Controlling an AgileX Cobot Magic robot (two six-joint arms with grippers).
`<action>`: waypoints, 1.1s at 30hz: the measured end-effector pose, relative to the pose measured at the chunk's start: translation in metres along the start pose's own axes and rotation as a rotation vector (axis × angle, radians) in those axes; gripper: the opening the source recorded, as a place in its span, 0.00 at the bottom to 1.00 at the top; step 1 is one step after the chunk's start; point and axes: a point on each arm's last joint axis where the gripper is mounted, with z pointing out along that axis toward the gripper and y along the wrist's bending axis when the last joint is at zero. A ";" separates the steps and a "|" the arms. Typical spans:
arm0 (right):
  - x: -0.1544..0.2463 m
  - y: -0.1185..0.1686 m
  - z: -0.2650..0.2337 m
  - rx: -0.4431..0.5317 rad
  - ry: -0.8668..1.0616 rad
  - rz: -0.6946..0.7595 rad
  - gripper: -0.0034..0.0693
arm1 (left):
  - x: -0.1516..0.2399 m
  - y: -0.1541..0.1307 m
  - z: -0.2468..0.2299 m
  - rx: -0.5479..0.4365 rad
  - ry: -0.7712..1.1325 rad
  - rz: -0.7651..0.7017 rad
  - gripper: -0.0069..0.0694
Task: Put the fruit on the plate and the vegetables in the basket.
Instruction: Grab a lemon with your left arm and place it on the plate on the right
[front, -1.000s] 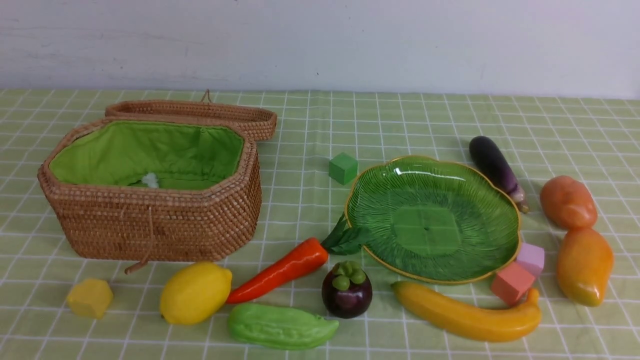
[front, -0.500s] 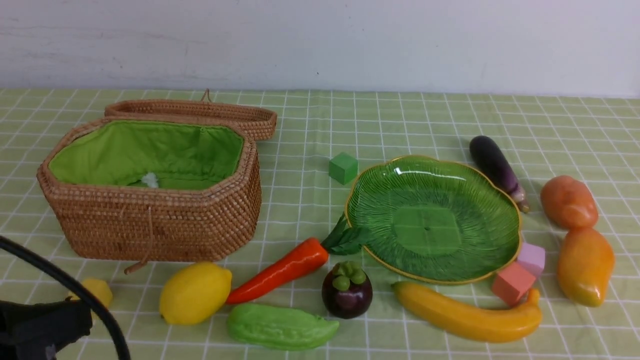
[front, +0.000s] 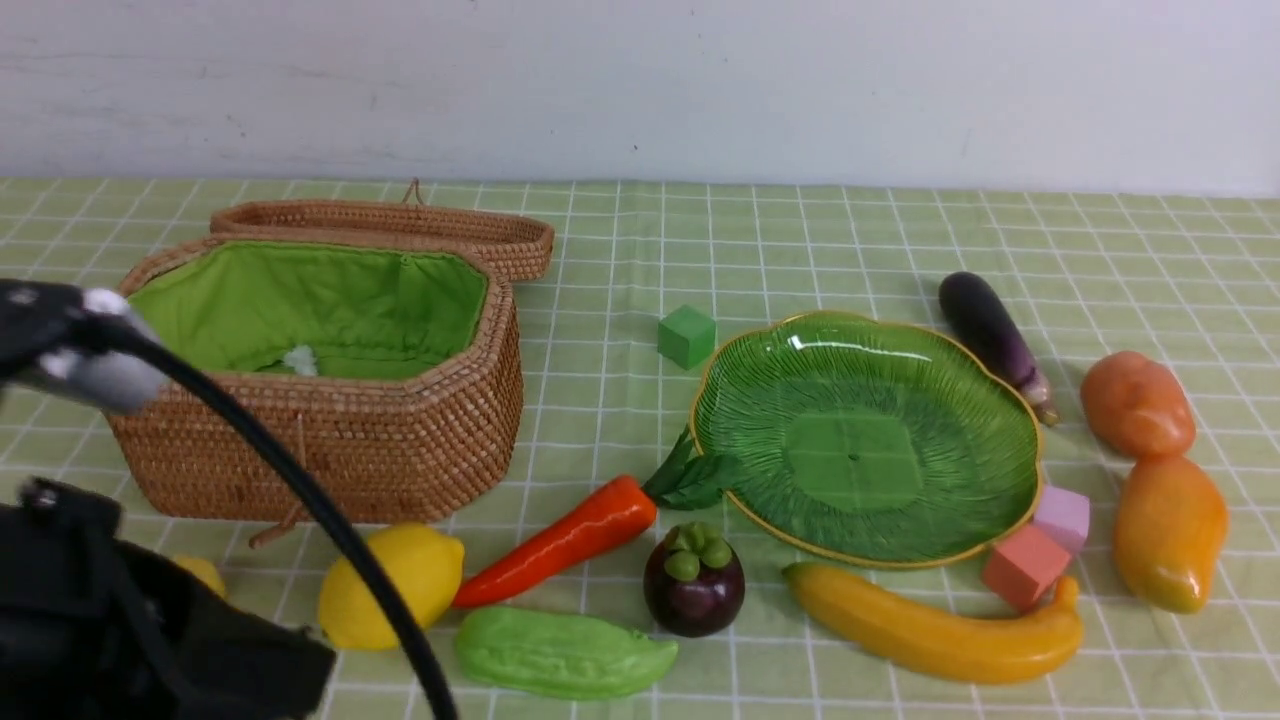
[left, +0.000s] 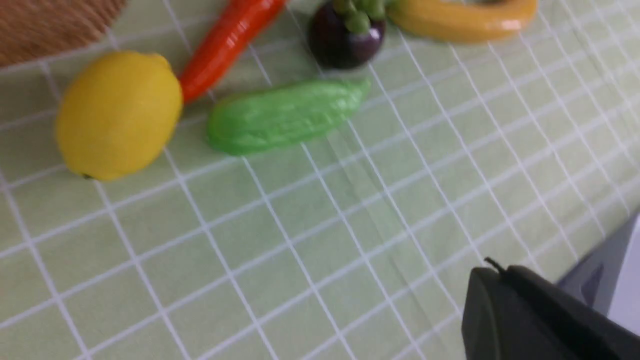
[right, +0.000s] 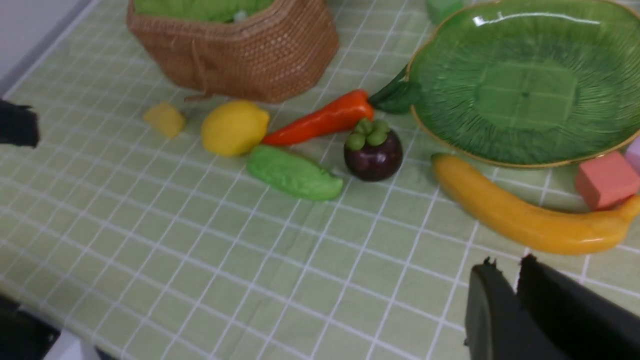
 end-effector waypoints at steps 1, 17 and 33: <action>-0.005 0.003 -0.002 -0.015 0.006 -0.027 0.16 | -0.001 -0.002 0.005 0.001 0.032 0.021 0.07; -0.012 0.019 -0.024 -0.096 0.023 -0.225 0.18 | -0.028 0.047 0.104 -0.295 0.281 0.209 0.14; -0.009 0.021 -0.029 -0.097 0.009 -0.243 0.20 | -0.047 0.078 0.159 -0.445 0.190 0.386 0.85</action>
